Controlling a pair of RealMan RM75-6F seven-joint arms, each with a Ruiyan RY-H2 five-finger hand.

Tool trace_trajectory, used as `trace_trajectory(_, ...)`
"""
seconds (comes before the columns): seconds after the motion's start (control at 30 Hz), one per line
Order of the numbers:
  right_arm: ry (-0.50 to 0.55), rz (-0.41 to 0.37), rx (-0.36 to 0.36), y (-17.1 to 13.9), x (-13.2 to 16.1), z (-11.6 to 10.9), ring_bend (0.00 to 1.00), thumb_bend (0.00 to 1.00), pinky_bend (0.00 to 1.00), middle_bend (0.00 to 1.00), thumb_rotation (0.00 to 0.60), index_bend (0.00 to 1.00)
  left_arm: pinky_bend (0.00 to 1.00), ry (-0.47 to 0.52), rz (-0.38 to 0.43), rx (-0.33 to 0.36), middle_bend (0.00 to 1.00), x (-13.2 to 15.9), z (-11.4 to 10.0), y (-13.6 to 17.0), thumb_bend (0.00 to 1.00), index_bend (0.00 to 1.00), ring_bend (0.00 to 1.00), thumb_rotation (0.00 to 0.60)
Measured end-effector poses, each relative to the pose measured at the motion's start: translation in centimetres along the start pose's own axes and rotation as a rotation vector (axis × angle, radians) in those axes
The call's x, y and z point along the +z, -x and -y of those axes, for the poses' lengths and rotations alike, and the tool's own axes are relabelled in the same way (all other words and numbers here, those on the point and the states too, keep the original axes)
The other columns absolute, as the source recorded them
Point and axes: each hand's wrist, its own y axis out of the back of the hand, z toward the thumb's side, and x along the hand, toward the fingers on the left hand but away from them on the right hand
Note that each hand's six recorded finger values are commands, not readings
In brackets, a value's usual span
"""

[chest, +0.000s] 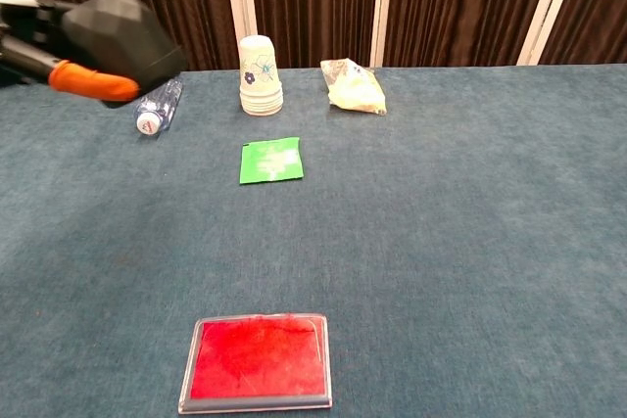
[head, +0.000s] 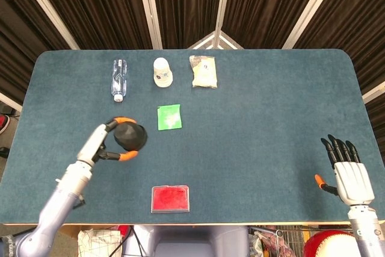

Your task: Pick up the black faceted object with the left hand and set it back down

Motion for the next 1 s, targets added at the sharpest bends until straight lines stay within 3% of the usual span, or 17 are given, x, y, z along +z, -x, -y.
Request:
trace_trajectory(0.07,0.002,-0.002,0.002,0.0,0.1,0.1,0.06,0.29,0.01,0.02,0.600,0.05,0.02,-0.132,0.048,0.058,0.50,0.0,-0.6,-0.2,0.51,0.40,0.10,0.600)
trace_trajectory(0.3,0.006,-0.008,0.009,0.0,0.5,0.7,0.06,0.29,0.01,0.02,0.600,0.05,0.07,-0.864,0.321,0.404,0.51,0.2,-1.9,-0.3,0.52,0.40,0.13,0.600)
trace_trajectory(0.4,0.009,-0.006,0.003,0.0,0.4,0.3,0.06,0.29,0.01,0.02,0.600,0.05,0.07,-1.056,0.380,0.453,0.49,-0.7,-1.8,0.1,0.53,0.40,0.12,0.600)
trace_trajectory(0.47,0.007,-0.006,0.002,0.0,0.1,-0.1,0.06,0.28,0.01,0.02,0.600,0.05,0.07,-1.091,0.389,0.431,0.48,-1.3,-1.7,0.0,0.53,0.40,0.12,0.600)
trace_trajectory(0.57,0.008,-0.010,0.007,-0.1,0.1,-0.2,0.06,0.29,0.01,0.02,0.600,0.05,0.08,-1.020,0.358,0.344,0.46,-2.1,-2.2,-0.6,0.53,0.40,0.12,0.600)
trace_trajectory(0.63,0.009,-0.013,0.009,-0.1,0.1,-0.1,0.06,0.29,0.01,0.02,0.600,0.05,0.08,-0.883,0.303,0.257,0.47,-2.3,-2.6,-1.2,0.53,0.40,0.12,0.600)
trace_trajectory(0.73,0.007,-0.014,0.009,-0.1,0.2,-0.1,0.06,0.29,0.01,0.02,0.600,0.05,0.08,-0.607,0.167,0.103,0.47,-2.9,-2.5,-1.7,0.54,0.40,0.12,0.600)
trace_trajectory(0.83,0.007,-0.013,0.008,0.0,0.2,-0.1,0.06,0.29,0.01,0.02,0.600,0.05,0.08,-0.326,-0.032,-0.021,0.47,-5.3,-1.6,-1.3,0.54,0.39,0.12,0.600)
trace_trajectory(0.9,0.006,-0.012,0.008,0.2,0.1,-0.1,0.06,0.29,0.01,0.02,0.600,0.05,0.08,-0.193,-0.167,-0.049,0.48,-7.6,-1.0,-0.7,0.54,0.39,0.12,0.600)
trace_trajectory(1.0,0.007,-0.013,0.010,0.1,0.2,0.0,0.06,0.29,0.01,0.02,0.600,0.05,0.08,-0.122,-0.304,-0.012,0.49,-10.4,-1.2,0.0,0.54,0.40,0.12,0.600)
